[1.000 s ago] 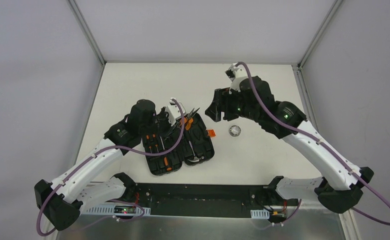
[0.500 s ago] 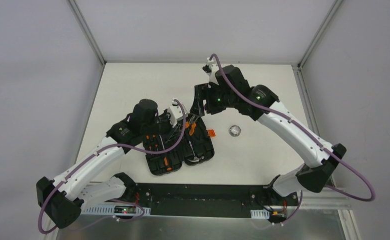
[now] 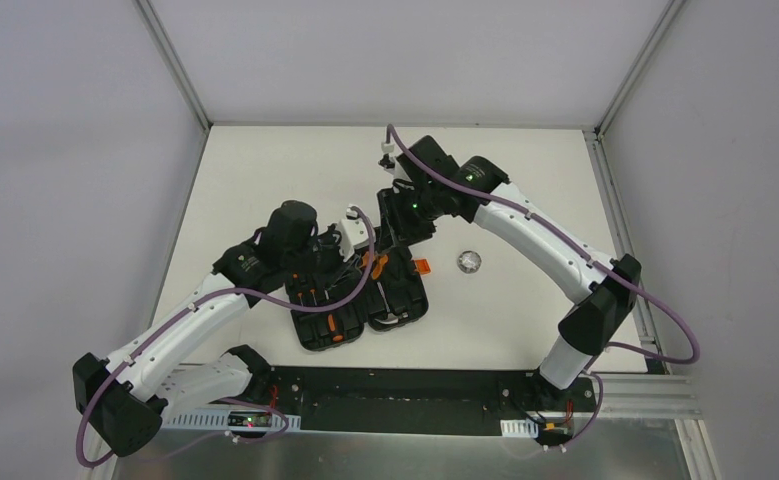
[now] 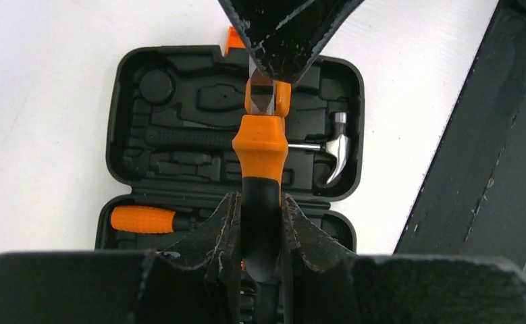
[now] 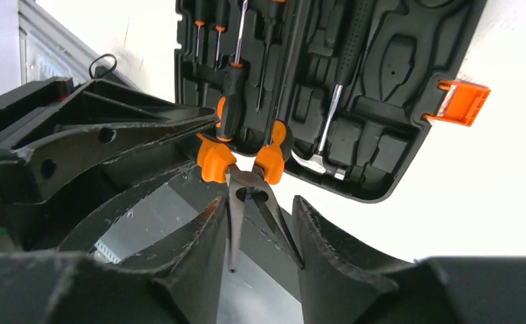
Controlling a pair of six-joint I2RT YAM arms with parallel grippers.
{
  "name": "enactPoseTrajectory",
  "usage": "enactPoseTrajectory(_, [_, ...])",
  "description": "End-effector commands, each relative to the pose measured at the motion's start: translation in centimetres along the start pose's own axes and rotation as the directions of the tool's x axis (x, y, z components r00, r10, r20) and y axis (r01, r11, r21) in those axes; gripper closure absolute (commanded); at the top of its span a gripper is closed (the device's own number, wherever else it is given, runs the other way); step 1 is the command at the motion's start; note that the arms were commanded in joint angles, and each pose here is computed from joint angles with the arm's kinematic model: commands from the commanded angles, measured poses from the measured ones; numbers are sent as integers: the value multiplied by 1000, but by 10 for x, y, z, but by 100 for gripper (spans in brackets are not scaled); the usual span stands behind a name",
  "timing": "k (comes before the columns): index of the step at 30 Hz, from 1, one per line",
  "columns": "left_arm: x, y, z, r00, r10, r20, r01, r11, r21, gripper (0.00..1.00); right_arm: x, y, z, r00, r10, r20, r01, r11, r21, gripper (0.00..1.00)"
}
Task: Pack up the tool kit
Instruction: Place the pliers in the toolbox.
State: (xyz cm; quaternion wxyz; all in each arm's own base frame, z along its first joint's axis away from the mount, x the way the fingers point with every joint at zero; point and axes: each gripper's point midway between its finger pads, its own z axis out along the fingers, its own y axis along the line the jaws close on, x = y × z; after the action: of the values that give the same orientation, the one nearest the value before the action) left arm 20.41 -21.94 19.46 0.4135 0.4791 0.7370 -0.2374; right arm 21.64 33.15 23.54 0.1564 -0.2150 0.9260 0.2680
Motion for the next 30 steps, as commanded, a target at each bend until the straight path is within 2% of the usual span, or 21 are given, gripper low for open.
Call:
enactPoseTrajectory(1, [-25, 1, -9, 994, 83, 76, -84, 996, 3, 100, 21, 2, -7, 996, 12, -93, -16, 999, -36, 61])
enactPoseTrajectory(9, [-22, 5, -9, 993, 102, 65, -101, 995, -14, 98, 30, 2, 3, 987, 77, -142, -93, 990, -109, 95])
enactPoseTrajectory(11, [-22, 8, -9, 994, 89, 57, -87, 996, -32, 76, 29, 1, 6, 984, 119, -133, -136, 983, -124, 100])
enactPoseTrajectory(12, [-22, 10, -8, 995, 83, 53, -81, 996, -41, 70, 28, 0, 7, 981, 150, -121, -166, 977, -136, 100])
enactPoseTrajectory(15, [-26, 19, -10, 997, 58, 59, -52, 994, -94, 57, 21, -9, 13, 964, 256, -68, -264, 949, -173, 100])
enactPoseTrajectory(18, [-36, 30, -14, 995, 14, 99, 3, 985, -170, 41, 17, -19, 20, 931, 365, -22, -362, 912, -193, 100])
enactPoseTrajectory(22, [-52, 48, -25, 974, -111, 200, 166, 944, -285, 20, 6, -27, 24, 867, 495, 51, -467, 844, -263, 100])
enactPoseTrajectory(23, [-54, 57, -29, 958, -165, 233, 237, 914, -329, 16, 1, -28, 23, 845, 529, 73, -489, 822, -291, 100])
enactPoseTrajectory(25, [-54, 72, -37, 884, -329, 332, 447, 802, -396, 9, -7, -32, 21, 791, 600, 117, -535, 773, -341, 100])
enactPoseTrajectory(26, [-51, 78, -40, 837, -395, 379, 535, 735, -416, 8, -11, -34, 21, 789, 594, 158, -511, 777, -367, 100])
enactPoseTrajectory(27, [-46, 82, -42, 784, -452, 425, 614, 666, -424, 8, -16, -35, 18, 728, 665, 167, -566, 720, -402, 100])
enactPoseTrajectory(30, [-24, 89, -41, 578, -597, 557, 816, 430, -385, 7, -27, -41, 10, 618, 756, 218, -596, 631, -497, 100])
